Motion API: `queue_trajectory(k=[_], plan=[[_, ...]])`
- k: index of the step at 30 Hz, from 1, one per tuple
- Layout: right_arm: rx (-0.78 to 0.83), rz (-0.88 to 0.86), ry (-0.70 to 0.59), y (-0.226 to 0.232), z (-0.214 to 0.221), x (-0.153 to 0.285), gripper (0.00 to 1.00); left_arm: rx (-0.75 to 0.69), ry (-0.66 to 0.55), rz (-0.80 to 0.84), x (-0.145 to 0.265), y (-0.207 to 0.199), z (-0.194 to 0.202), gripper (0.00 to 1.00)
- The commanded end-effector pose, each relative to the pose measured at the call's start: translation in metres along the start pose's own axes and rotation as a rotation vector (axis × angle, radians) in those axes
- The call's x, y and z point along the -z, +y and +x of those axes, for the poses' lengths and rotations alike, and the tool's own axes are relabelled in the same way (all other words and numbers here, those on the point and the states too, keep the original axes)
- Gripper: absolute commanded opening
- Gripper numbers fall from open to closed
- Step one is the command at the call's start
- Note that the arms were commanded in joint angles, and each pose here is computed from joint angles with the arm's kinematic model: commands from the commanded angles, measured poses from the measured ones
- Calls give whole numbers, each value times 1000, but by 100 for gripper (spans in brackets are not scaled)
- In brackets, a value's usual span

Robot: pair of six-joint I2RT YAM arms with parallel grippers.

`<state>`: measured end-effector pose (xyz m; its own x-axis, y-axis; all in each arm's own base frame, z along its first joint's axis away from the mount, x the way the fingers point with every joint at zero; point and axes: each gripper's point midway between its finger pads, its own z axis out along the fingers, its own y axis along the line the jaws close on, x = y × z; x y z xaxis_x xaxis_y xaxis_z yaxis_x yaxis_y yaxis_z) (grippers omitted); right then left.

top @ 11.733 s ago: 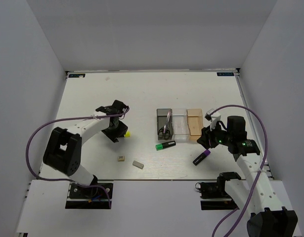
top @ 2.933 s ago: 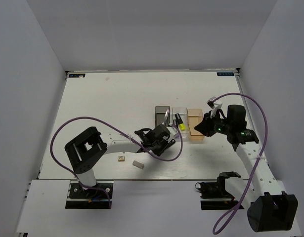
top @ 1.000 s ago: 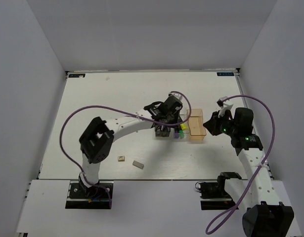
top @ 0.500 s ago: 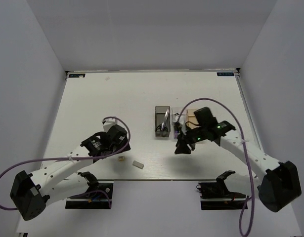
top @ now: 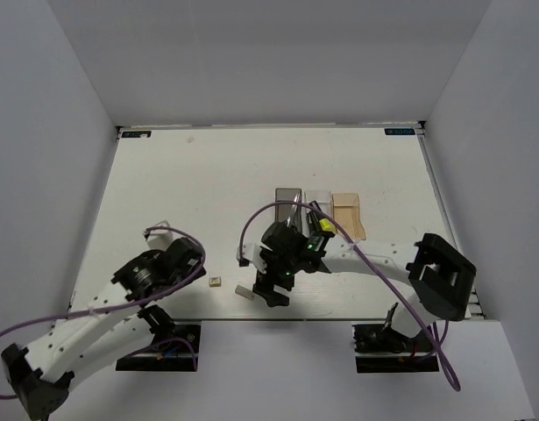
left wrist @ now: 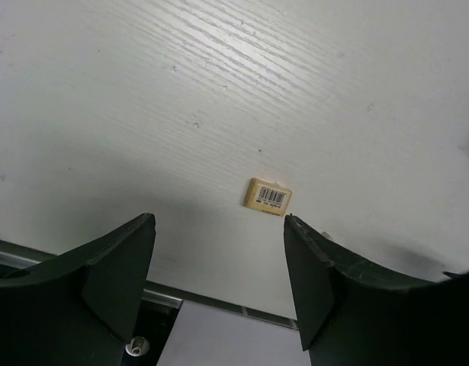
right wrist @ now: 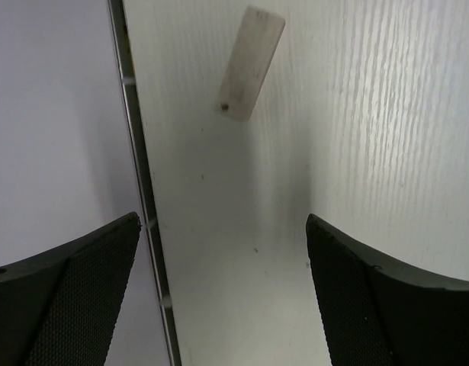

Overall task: Sort the stationery into containers
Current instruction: Pick up the stationery from the center of the board.

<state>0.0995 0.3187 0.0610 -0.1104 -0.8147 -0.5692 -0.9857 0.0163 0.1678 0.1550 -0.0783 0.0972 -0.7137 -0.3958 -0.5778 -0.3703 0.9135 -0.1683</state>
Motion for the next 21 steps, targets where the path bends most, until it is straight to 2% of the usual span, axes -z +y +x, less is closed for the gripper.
queue_trajectory(k=[1,2,3,5,6,8,9,11,12,16,21], plan=[[-39,5,-131,-2,-55,-3,90,106,-30,-51,6,31,3,78],[-67,-17,-119,0,-56,-10,90,129,-24,-57,8,35,5,78],[-97,-16,-115,0,-59,-14,84,137,-30,-46,12,40,5,78],[-157,-17,-95,-1,-69,-28,65,158,-35,-53,15,48,6,78],[-155,44,-97,-9,-78,-30,48,155,-34,-60,16,51,7,77],[-210,68,-63,-9,-78,-46,41,165,-34,-64,19,58,8,77],[-232,125,-68,-16,-84,-48,40,172,-37,-65,20,59,7,77],[-241,134,-48,-11,-84,-58,40,176,-41,-74,23,65,8,77],[-250,165,-47,-15,-84,-59,34,172,-46,-76,24,67,7,77],[-208,225,-7,-14,-74,-76,34,182,-64,-65,30,71,3,77],[-143,297,34,-20,-68,-86,40,167,-55,-70,30,75,6,77]])
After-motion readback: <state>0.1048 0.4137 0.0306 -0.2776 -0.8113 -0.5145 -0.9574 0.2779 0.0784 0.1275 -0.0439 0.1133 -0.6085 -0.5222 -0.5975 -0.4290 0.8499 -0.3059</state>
